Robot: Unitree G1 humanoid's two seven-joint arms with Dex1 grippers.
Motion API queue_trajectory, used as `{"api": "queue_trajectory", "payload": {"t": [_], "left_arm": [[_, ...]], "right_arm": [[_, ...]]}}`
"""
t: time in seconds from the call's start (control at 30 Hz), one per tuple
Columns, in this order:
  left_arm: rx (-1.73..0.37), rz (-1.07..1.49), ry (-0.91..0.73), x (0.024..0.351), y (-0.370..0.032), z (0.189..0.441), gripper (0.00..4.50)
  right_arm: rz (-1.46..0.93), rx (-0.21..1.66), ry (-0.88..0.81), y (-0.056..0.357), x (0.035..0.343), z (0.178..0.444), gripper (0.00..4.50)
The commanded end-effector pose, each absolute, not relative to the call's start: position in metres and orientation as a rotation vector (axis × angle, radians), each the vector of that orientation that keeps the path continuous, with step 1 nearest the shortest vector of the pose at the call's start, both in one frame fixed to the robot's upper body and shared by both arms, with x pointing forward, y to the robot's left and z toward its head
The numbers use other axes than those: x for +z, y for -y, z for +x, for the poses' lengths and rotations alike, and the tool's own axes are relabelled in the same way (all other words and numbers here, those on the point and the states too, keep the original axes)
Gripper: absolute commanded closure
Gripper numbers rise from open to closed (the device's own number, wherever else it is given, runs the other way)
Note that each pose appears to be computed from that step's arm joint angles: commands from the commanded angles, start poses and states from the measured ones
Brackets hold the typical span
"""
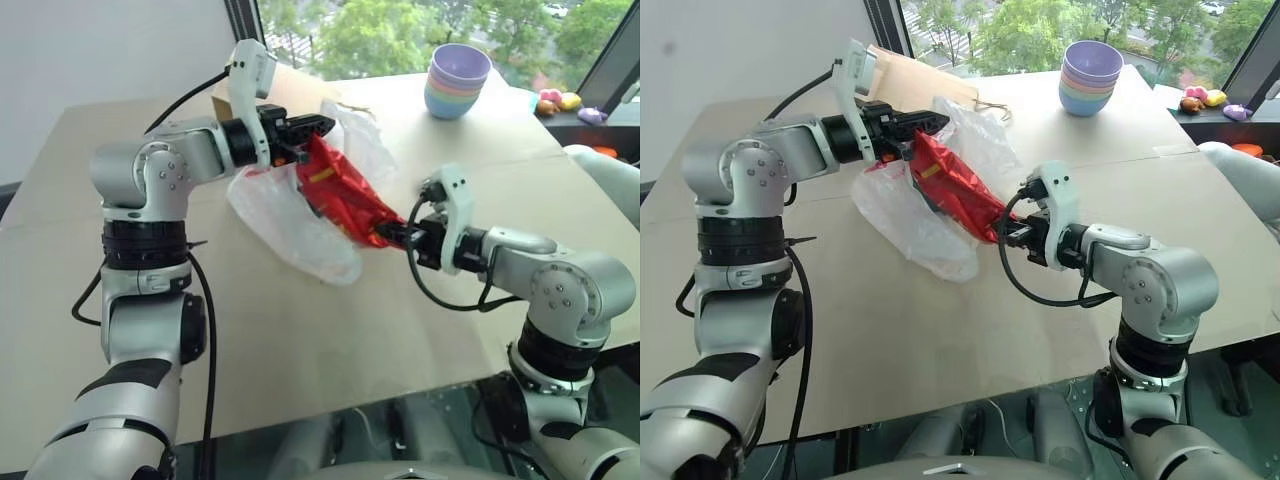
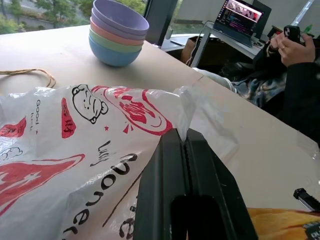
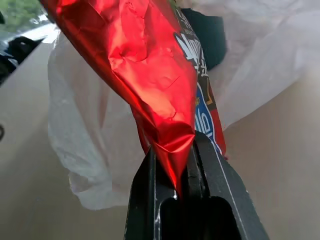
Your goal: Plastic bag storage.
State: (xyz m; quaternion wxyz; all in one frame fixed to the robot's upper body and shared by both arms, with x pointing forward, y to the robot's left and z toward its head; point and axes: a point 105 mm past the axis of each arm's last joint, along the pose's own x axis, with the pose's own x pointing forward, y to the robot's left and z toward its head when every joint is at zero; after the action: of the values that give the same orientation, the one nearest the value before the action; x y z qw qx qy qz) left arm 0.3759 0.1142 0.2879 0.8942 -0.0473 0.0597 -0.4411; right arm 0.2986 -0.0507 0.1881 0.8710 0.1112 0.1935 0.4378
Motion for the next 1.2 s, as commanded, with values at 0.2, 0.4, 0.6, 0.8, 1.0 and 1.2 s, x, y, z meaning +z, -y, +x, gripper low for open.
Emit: {"api": "queue_trajectory", "payload": {"t": [0.2, 0.4, 0.6, 0.8, 1.0, 1.2], "left_arm": [[-0.979, -0.113, 0.008, 0.324, -0.118, 0.361, 4.5], [-0.962, -0.106, -0.006, 0.32, -0.125, 0.356, 4.5], [-1.019, -0.103, -0.015, 0.317, -0.116, 0.344, 4.5], [-1.047, -0.1, -0.028, 0.309, -0.109, 0.339, 4.5], [-1.047, -0.108, -0.041, 0.303, -0.106, 0.336, 4.5], [-0.988, -0.108, -0.068, 0.283, -0.099, 0.343, 4.5]], "right_arm": [[0.514, 0.963, -0.544, 0.021, 0.184, 0.315, 4.46], [0.593, 0.884, -0.593, 0.026, 0.183, 0.329, 4.46], [0.619, 0.932, -0.595, -0.001, 0.201, 0.328, 4.46], [0.67, 0.978, -0.619, -0.051, 0.218, 0.334, 4.46], [0.675, 0.903, -0.638, -0.067, 0.202, 0.355, 4.46], [0.612, 0.923, -0.463, -0.091, 0.193, 0.374, 4.15]]}}
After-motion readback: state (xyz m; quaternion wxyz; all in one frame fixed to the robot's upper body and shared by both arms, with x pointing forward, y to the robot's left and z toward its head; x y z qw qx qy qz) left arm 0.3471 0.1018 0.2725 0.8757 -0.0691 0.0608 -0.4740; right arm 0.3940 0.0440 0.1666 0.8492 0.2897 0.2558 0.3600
